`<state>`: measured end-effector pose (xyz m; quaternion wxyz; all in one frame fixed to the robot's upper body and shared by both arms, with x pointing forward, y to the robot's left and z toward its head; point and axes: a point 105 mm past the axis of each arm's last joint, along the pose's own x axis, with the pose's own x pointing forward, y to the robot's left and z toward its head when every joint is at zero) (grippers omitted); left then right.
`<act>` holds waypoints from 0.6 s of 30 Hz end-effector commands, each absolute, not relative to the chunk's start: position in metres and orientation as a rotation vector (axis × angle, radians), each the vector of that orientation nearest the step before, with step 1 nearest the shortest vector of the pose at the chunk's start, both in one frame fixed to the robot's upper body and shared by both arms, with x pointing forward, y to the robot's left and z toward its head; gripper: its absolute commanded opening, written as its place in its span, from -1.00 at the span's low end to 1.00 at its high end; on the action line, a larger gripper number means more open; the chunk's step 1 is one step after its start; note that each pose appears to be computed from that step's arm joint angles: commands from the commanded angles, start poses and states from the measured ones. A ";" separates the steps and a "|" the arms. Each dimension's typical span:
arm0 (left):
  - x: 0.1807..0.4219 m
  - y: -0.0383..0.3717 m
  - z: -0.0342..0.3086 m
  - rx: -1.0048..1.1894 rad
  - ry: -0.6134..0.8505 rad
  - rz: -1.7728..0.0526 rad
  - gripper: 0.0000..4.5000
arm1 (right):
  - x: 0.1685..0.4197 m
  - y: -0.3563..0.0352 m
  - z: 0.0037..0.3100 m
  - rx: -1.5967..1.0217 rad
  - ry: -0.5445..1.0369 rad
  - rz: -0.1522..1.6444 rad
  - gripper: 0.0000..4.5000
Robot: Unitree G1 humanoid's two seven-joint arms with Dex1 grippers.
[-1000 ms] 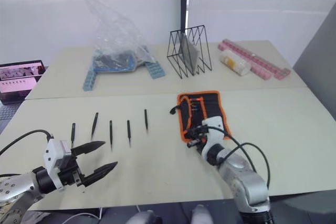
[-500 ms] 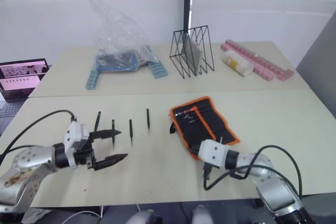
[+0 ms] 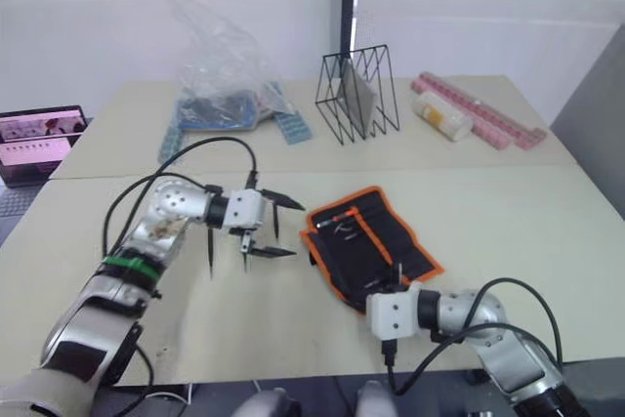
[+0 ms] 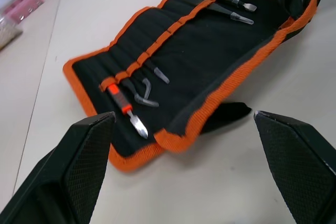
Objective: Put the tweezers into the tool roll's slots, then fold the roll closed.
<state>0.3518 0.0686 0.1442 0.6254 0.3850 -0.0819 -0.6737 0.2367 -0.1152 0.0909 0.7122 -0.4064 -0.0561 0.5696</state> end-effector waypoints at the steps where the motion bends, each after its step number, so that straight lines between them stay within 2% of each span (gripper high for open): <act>1: 0.354 0.059 0.140 0.987 -0.248 -1.575 1.00 | 0.234 -0.112 0.100 -0.918 -0.169 1.249 -1.00; 5: 0.353 0.053 0.137 1.019 -0.274 -1.614 1.00 | 0.234 -0.113 0.100 -0.918 -0.163 1.233 -1.00; 7: 0.353 0.052 0.137 1.018 -0.284 -1.621 0.76 | 0.234 -0.114 0.100 -0.918 -0.161 1.229 -1.00; 18: 0.349 0.056 0.137 1.014 -0.298 -1.652 -0.86 | 0.236 -0.113 0.099 -0.903 -0.148 1.217 -1.00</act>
